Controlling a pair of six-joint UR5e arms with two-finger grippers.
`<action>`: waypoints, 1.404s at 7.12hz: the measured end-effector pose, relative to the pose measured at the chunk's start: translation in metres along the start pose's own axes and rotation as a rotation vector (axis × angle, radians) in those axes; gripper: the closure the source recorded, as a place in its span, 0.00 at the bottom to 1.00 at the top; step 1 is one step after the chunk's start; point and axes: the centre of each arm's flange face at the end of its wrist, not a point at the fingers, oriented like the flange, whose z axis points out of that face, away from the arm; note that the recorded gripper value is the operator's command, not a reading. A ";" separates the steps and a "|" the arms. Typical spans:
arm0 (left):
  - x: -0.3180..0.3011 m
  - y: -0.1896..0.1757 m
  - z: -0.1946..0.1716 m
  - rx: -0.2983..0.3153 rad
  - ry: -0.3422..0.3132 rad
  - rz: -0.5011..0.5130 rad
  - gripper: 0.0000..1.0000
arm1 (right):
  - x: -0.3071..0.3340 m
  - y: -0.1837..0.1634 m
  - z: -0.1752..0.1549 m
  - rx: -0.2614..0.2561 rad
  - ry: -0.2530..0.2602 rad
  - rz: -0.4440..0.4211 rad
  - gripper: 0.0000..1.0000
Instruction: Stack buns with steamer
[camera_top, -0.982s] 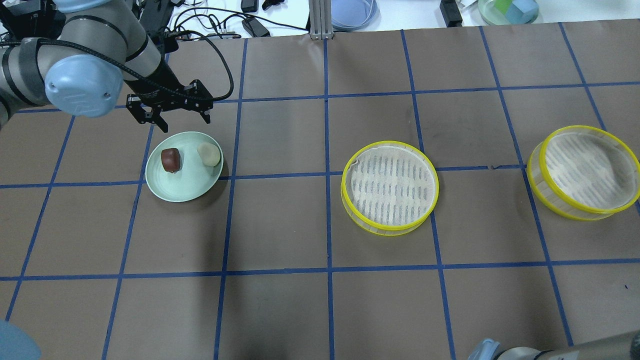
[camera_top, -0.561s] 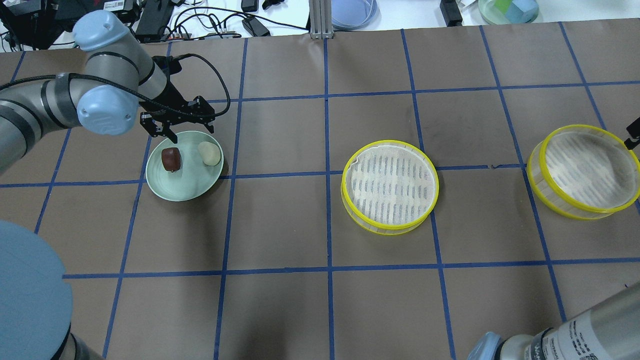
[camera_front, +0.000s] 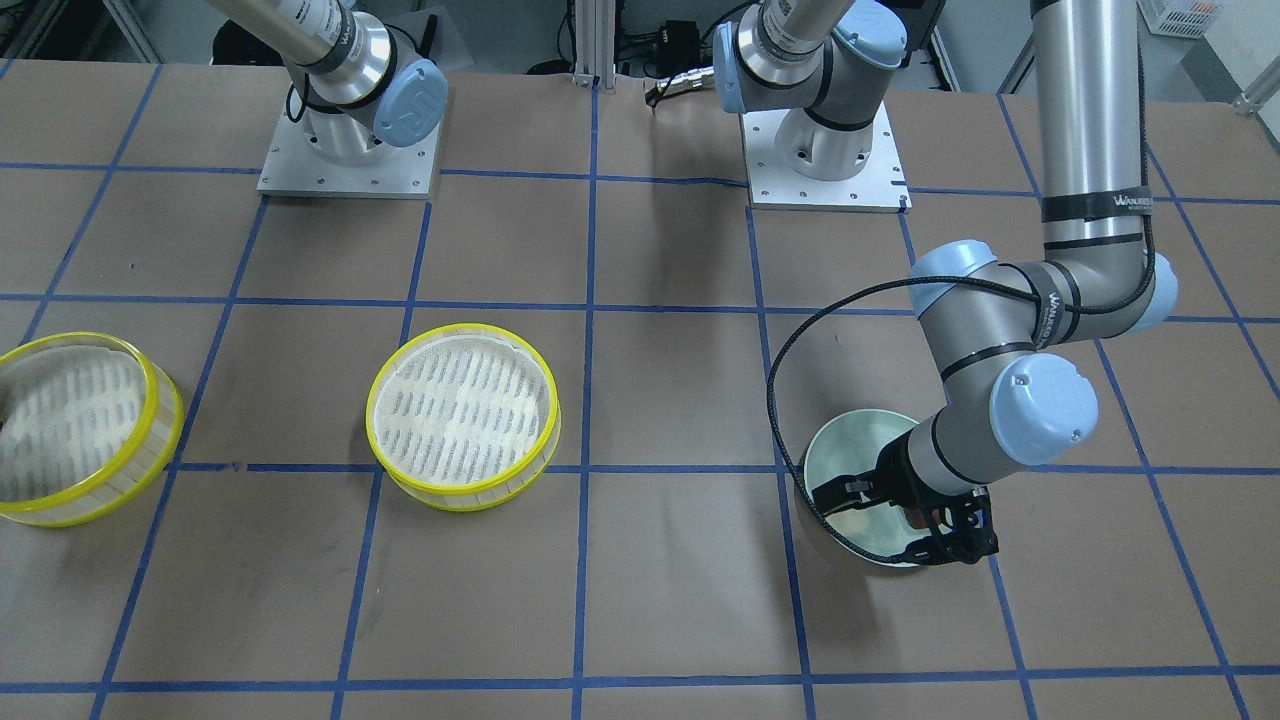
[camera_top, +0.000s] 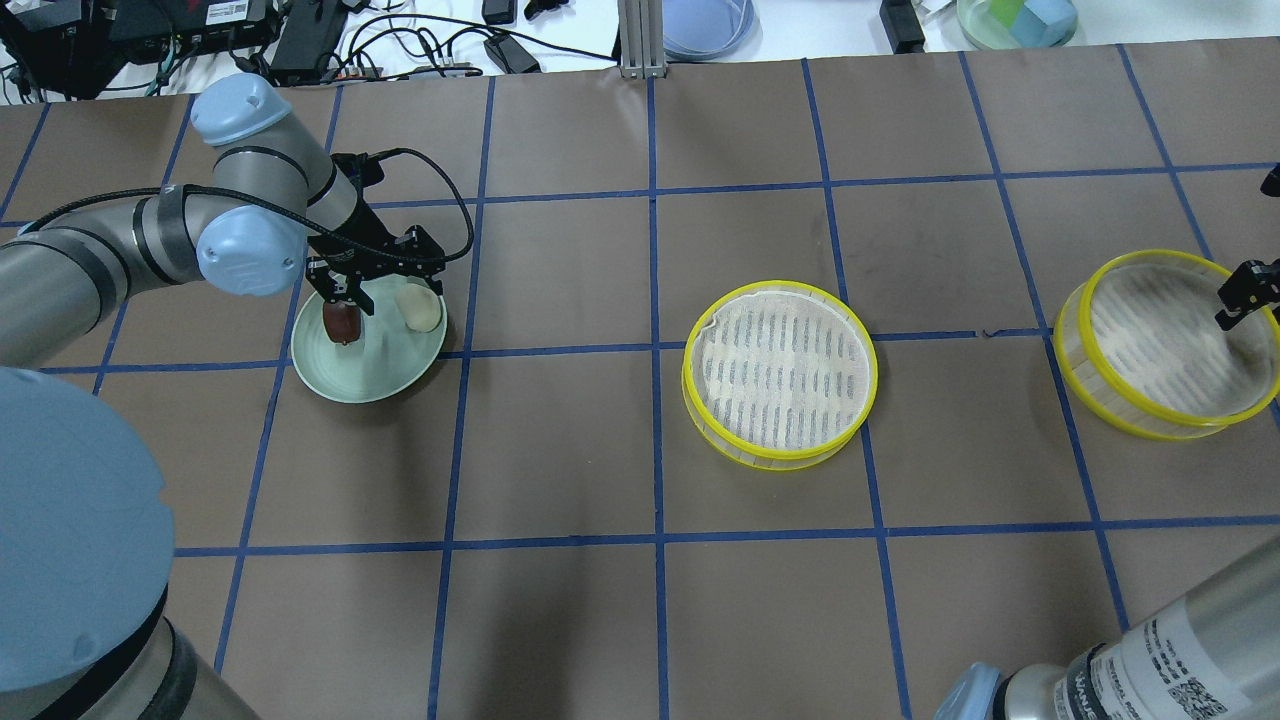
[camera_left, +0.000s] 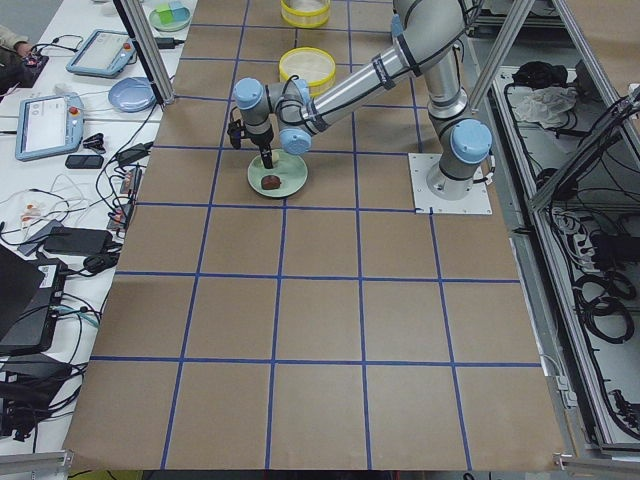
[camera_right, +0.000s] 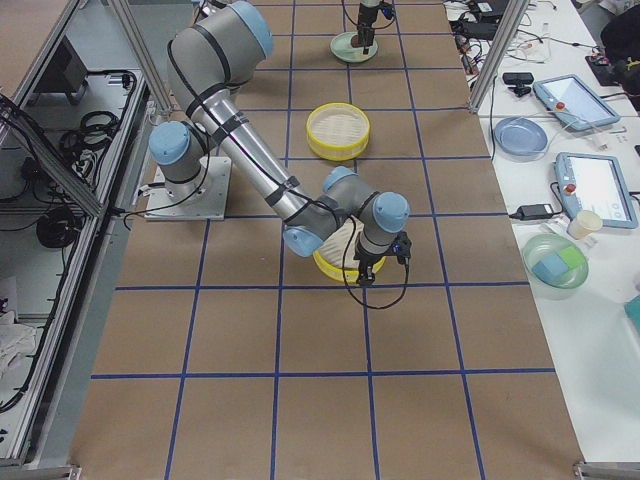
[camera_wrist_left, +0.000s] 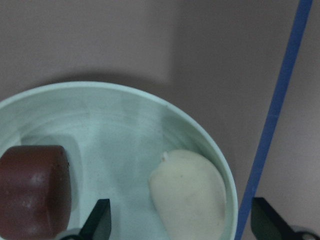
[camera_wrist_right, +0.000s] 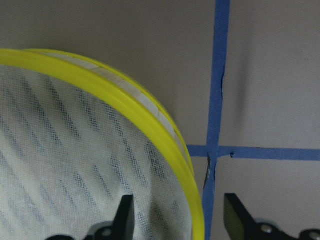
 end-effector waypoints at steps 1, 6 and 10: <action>0.000 -0.001 0.004 -0.006 0.001 -0.005 0.36 | 0.000 0.000 0.001 -0.003 0.001 -0.001 0.82; -0.001 -0.001 0.005 -0.007 -0.001 -0.001 0.80 | -0.005 0.013 -0.044 0.006 0.036 0.002 0.82; 0.021 0.022 -0.051 0.002 -0.006 0.047 0.92 | -0.071 0.090 -0.198 0.041 0.056 0.009 0.80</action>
